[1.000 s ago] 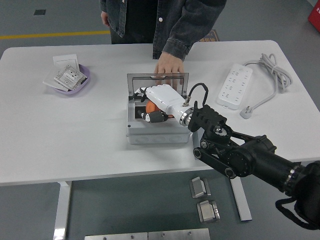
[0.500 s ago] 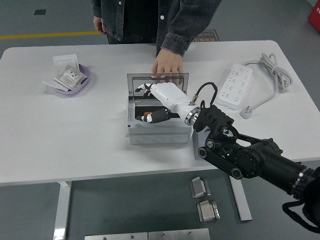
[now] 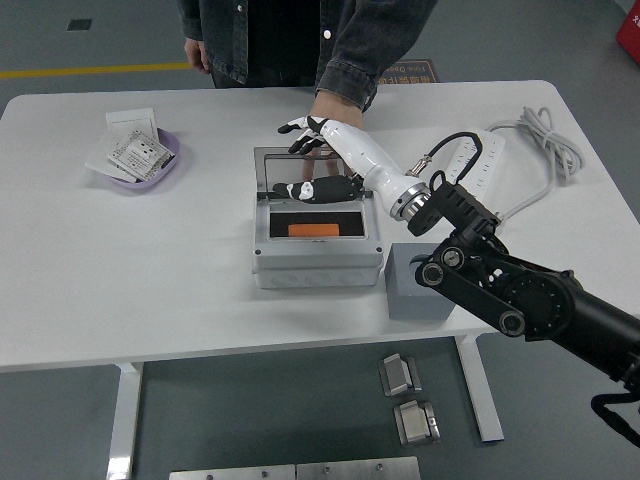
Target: Pick up the cylinder from the cube,place it in the box,flap close box
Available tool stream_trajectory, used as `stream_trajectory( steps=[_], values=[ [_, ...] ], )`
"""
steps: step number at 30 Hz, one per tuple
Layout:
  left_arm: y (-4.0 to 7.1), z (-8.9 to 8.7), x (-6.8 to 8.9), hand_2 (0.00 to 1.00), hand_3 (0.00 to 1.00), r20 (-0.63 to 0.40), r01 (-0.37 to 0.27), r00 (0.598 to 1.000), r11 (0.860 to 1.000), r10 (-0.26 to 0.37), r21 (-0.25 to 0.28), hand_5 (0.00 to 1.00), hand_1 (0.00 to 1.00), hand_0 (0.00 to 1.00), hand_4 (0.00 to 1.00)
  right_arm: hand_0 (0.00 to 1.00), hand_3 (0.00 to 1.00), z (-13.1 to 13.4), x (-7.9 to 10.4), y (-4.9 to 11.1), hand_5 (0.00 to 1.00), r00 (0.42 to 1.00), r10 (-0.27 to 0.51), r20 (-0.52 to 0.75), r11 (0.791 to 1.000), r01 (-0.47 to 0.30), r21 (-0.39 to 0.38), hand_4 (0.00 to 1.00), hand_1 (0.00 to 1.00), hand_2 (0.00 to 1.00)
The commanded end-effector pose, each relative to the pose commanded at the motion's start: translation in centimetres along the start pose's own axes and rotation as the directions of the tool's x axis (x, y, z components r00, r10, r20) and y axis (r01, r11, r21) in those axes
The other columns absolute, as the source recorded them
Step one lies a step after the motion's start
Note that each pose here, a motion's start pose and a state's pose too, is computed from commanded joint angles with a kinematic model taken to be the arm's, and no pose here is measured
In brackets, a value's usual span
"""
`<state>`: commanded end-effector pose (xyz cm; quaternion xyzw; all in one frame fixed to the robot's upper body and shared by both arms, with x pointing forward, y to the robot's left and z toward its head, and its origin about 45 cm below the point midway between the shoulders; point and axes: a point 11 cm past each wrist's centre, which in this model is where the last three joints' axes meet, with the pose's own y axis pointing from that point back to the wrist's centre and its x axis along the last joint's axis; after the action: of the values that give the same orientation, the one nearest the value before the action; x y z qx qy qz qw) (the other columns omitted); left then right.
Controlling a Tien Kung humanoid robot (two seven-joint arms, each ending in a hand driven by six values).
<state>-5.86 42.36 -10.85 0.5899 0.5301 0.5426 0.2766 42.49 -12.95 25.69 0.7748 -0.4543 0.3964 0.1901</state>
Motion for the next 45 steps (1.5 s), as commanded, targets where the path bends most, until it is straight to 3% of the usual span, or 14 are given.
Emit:
stream_trajectory(
  steps=[7, 13, 18, 26, 35, 45],
  values=[
    [0.0, 0.1, 0.2, 0.559, 0.669, 0.004, -0.003, 1.0, 1.0, 0.003, 0.0, 0.336, 0.651, 0.645, 0.699, 0.702, 0.775, 1.0, 0.4, -1.8, 0.399, 1.0, 0.009, -0.024, 0.999, -0.01, -0.043, 0.935, 0.614, 0.633],
    [0.1, 0.3, 0.1, 0.559, 0.669, 0.009, -0.002, 1.0, 1.0, 0.002, -0.003, 0.335, 0.651, 0.645, 0.699, 0.704, 0.773, 3.6, -0.5, -1.8, 0.406, 1.0, 0.001, -0.028, 0.993, -0.005, -0.116, 0.932, 0.616, 0.638],
    [0.1, 0.2, 0.0, 0.559, 0.668, 0.012, -0.001, 1.0, 1.0, 0.001, 0.001, 0.335, 0.652, 0.645, 0.699, 0.704, 0.772, 4.5, -1.0, -1.3, 0.406, 0.999, -0.005, -0.034, 0.992, 0.001, -0.13, 0.921, 0.612, 0.638],
    [0.1, 0.3, -0.2, 0.559, 0.669, 0.012, 0.003, 1.0, 1.0, -0.003, -0.005, 0.334, 0.652, 0.645, 0.699, 0.706, 0.771, 3.9, -1.1, 0.0, 0.406, 0.998, -0.021, -0.053, 0.996, 0.016, -0.092, 0.915, 0.611, 0.635],
    [0.0, 0.1, -0.2, 0.559, 0.668, 0.007, 0.006, 1.0, 1.0, -0.006, -0.004, 0.335, 0.652, 0.643, 0.699, 0.703, 0.765, 3.2, -1.2, 2.5, 0.411, 0.999, -0.036, -0.034, 0.998, 0.034, -0.051, 0.912, 0.606, 0.637],
    [0.0, 0.0, -0.3, 0.559, 0.669, 0.002, 0.008, 1.0, 1.0, -0.008, -0.004, 0.334, 0.652, 0.643, 0.699, 0.698, 0.764, 3.4, -2.6, 5.3, 0.412, 0.998, -0.058, 0.03, 0.997, 0.059, -0.047, 0.909, 0.602, 0.637]
  ],
)
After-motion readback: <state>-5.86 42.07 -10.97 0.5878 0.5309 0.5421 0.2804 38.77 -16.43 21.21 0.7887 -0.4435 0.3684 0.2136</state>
